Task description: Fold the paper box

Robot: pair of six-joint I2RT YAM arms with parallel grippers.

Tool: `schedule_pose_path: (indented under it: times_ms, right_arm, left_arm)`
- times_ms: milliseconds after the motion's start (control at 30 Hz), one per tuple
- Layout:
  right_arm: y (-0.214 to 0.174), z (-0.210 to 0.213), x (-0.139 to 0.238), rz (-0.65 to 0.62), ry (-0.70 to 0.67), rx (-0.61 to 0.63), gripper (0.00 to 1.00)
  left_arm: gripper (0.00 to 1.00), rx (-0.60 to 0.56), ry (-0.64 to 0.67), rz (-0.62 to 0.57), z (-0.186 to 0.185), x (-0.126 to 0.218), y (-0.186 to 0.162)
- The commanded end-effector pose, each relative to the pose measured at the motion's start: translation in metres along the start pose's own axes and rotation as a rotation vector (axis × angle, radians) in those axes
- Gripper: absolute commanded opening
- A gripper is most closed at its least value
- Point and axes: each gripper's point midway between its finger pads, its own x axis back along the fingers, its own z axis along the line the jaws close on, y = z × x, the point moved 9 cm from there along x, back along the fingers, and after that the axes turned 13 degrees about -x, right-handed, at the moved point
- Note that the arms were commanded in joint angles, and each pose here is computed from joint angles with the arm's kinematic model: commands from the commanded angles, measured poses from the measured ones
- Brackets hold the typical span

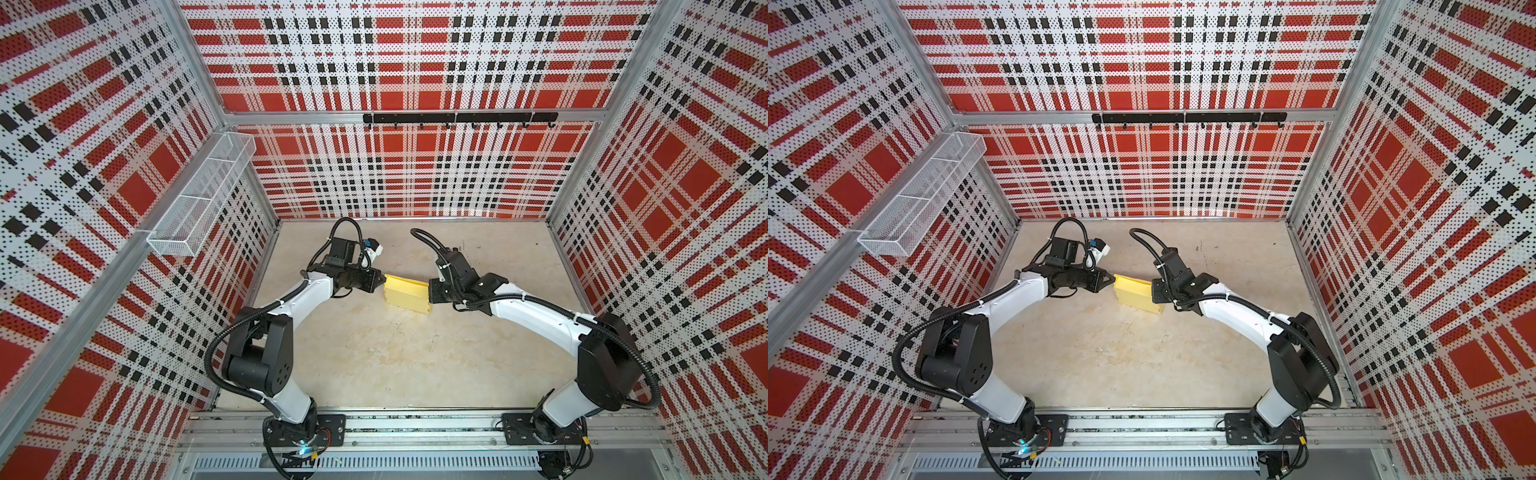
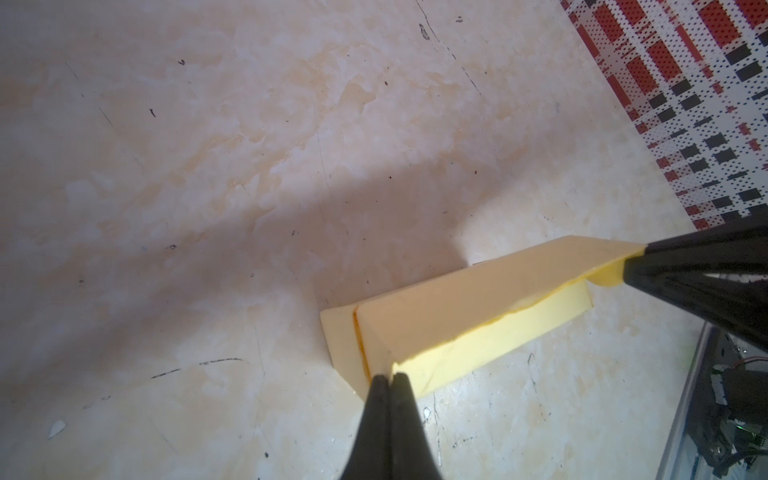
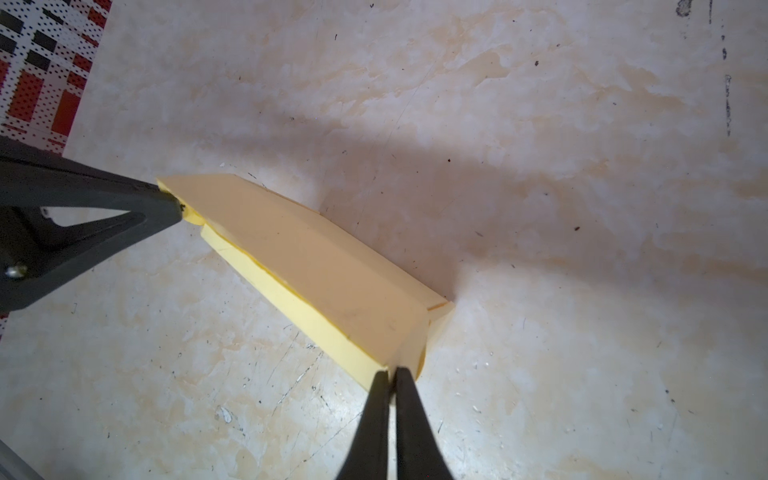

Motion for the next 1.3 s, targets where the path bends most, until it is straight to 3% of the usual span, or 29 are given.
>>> schedule_pose_path:
  times_ms: [0,1267]
  right_arm:
    - [0.0073,0.0124,0.0009,-0.040,0.088,-0.050,0.08]
    - [0.0097,0.0089,-0.0012,0.012,0.182,-0.190,0.06]
  left_arm:
    - [0.00,-0.002,-0.031,0.003,-0.0069,-0.0068,0.0041]
    - [0.00,0.012,-0.042,0.001,-0.0099,-0.0051,0.0090]
